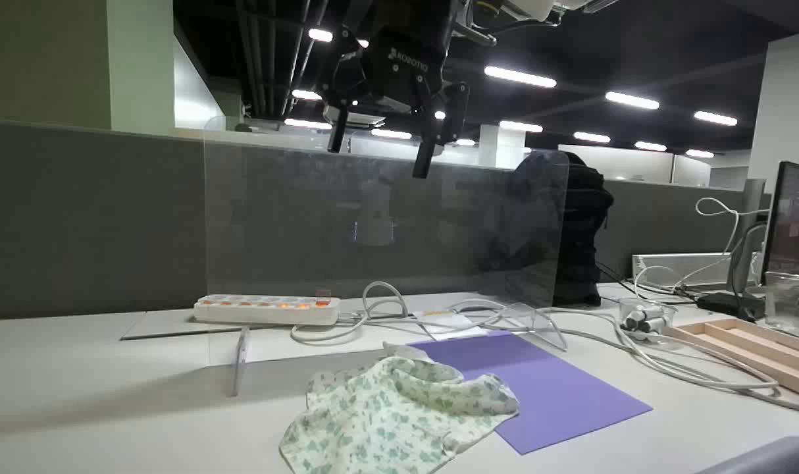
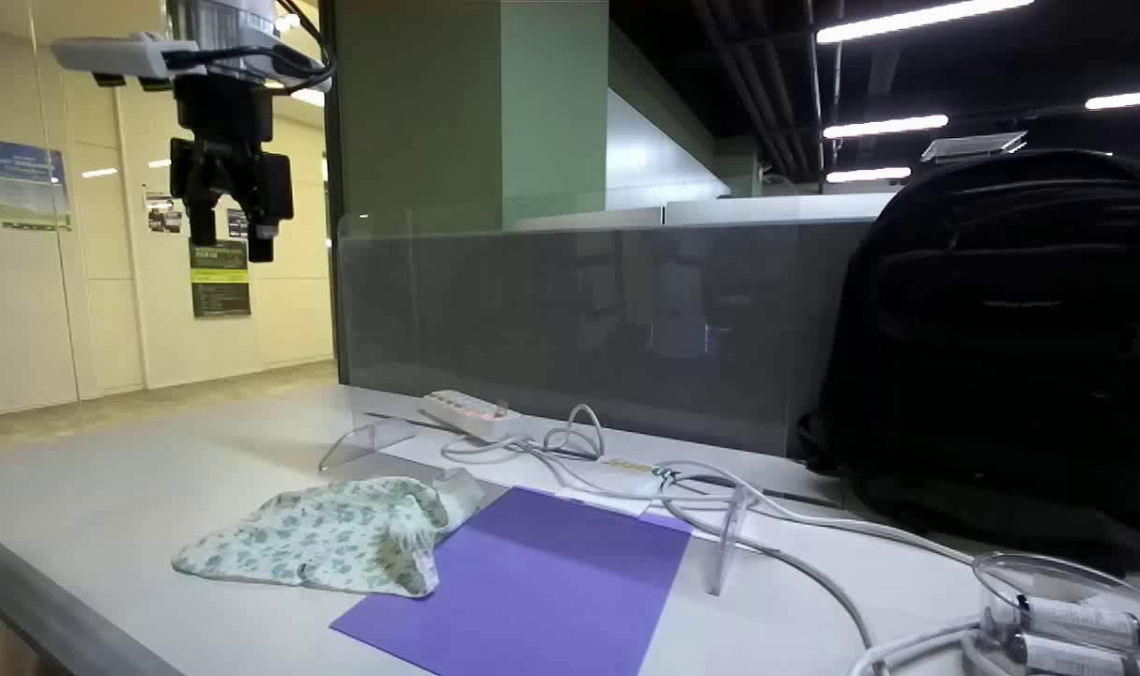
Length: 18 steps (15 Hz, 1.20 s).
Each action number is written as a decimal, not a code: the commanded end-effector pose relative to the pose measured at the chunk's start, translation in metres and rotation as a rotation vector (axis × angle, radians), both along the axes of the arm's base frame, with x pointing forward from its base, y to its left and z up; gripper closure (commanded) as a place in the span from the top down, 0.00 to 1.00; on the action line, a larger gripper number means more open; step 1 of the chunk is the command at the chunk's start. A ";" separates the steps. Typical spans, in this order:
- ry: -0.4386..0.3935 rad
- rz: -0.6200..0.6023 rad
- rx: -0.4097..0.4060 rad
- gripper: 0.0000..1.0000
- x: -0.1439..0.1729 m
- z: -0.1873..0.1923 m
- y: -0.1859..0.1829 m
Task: Pick the cloth from the table and hang it
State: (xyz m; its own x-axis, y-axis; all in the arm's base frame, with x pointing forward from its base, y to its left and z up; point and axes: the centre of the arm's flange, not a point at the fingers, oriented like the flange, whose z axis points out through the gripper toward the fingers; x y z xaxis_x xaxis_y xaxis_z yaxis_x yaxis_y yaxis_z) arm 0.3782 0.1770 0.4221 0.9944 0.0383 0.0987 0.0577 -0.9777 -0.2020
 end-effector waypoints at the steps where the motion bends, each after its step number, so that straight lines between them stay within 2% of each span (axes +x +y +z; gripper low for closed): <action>1: 0.000 0.000 0.000 1.00 0.000 0.000 0.000; 9: -0.016 -0.019 -0.016 1.00 -0.001 -0.008 -0.005; 13: -0.066 -0.103 -0.043 1.00 -0.001 -0.051 -0.049; 18: -0.031 -0.194 -0.069 1.00 -0.013 -0.124 -0.117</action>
State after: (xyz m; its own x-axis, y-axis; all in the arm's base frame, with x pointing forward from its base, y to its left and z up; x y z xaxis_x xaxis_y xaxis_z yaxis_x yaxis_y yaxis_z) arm 0.3700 0.0895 0.3351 0.9833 -0.1109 0.1443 -0.0904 -0.9858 -0.1415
